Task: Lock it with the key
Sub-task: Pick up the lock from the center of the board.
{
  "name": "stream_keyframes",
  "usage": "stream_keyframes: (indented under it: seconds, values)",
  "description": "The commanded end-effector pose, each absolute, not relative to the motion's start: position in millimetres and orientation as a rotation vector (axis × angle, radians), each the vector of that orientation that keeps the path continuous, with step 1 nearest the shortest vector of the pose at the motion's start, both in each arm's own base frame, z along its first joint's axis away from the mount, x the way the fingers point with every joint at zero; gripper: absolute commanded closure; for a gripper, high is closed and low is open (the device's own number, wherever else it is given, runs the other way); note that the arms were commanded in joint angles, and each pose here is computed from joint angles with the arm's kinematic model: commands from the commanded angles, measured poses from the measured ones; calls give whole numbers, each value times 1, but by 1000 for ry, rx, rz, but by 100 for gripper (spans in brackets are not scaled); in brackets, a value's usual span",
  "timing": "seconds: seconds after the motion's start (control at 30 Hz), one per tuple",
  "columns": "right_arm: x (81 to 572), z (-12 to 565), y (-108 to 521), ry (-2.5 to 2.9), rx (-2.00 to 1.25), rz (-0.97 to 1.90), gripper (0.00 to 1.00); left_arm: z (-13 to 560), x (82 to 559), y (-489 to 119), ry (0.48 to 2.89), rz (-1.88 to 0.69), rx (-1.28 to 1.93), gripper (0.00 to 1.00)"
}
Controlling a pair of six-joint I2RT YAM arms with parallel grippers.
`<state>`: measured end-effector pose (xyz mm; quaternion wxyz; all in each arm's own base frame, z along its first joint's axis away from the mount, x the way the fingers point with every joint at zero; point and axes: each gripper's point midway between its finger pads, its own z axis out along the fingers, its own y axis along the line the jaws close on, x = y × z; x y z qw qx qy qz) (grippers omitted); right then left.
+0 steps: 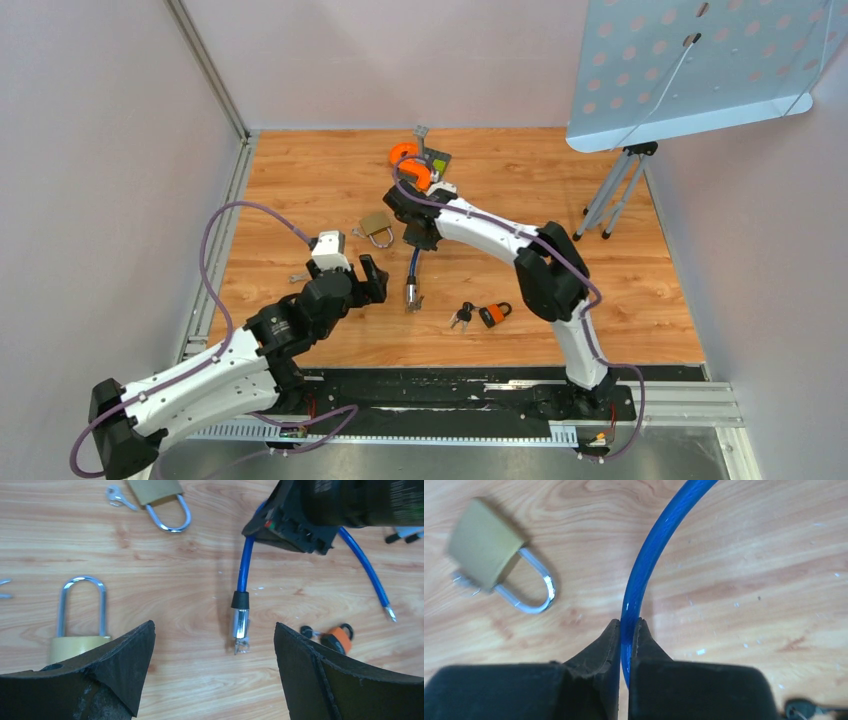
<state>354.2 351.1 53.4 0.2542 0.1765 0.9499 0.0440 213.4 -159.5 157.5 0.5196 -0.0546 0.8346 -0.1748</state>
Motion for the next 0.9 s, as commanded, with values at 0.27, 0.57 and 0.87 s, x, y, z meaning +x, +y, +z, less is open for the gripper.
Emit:
stream_keyframes:
  seconds: [0.27, 0.57, 0.87]
  values:
    - [340, 201, 373, 2339, 441, 723, 100, 199, 226, -243, 1895, -984, 50, 5]
    - [325, 224, 372, 2321, 370, 822, 100, 195, 243, -250, 1914, -996, 129, 18]
    - [315, 229, 368, 2320, 323, 865, 100, 190, 259, -261, 1927, -1047, 165, 34]
